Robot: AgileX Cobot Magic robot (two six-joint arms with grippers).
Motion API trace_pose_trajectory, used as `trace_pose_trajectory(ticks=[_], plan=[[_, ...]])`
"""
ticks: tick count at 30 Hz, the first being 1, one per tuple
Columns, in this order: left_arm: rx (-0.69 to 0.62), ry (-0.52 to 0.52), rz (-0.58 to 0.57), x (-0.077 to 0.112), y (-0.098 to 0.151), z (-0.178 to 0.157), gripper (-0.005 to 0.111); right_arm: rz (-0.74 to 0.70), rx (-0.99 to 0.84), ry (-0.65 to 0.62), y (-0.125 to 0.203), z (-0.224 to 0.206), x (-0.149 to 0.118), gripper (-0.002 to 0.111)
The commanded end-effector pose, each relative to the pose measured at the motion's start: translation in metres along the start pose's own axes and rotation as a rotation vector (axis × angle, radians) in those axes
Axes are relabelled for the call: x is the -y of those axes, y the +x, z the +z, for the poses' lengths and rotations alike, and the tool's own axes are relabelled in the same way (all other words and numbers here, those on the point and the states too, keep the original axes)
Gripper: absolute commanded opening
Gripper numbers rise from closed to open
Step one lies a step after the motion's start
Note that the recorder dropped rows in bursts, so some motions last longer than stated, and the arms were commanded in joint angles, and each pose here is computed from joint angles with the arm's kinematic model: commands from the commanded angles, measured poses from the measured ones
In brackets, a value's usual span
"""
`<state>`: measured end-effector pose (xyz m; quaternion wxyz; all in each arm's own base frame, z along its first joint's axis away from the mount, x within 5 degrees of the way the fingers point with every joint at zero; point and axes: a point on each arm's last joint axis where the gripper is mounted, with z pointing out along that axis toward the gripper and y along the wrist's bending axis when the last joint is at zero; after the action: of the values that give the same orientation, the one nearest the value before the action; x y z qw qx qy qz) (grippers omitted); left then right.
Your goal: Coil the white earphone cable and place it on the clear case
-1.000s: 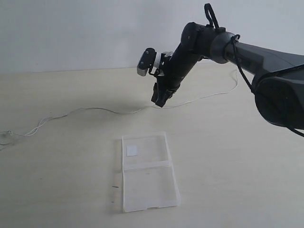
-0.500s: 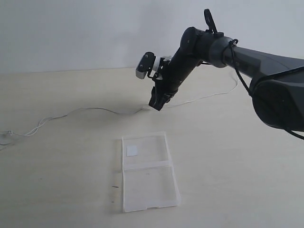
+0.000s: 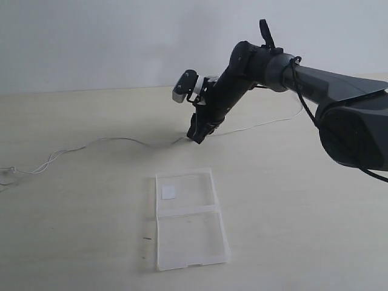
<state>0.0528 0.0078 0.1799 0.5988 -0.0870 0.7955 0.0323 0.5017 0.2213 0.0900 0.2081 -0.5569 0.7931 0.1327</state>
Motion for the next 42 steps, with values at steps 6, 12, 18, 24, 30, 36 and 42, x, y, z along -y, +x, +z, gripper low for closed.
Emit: trace_pose_trajectory(ticks=[6,12,18,24,30,36,42], plan=[[0.018,0.008,-0.002,0.001,-0.001,-0.001,0.0,-0.016,-0.077,0.012,0.018,0.018,0.002,0.023],[0.018,0.008,-0.002,0.001,-0.001,-0.001,0.0,-0.008,-0.112,-0.012,0.021,0.018,0.0,0.023],[0.018,0.008,-0.002,0.001,-0.001,-0.001,0.0,-0.059,-0.239,-0.038,0.032,0.016,-0.002,0.0],[0.018,0.008,-0.002,0.001,-0.001,-0.001,0.0,-0.006,-0.17,-0.002,0.024,0.014,0.001,0.0],[0.018,0.008,-0.002,0.001,-0.001,-0.001,0.0,-0.013,-0.055,0.12,-0.008,-0.032,0.009,0.0],[0.018,0.008,-0.002,0.001,-0.001,-0.001,0.0,-0.017,0.047,0.175,-0.036,-0.082,0.006,0.0],[0.018,0.008,-0.002,0.001,-0.001,-0.001,0.0,0.159,0.153,0.135,-0.05,-0.1,0.001,0.0]])
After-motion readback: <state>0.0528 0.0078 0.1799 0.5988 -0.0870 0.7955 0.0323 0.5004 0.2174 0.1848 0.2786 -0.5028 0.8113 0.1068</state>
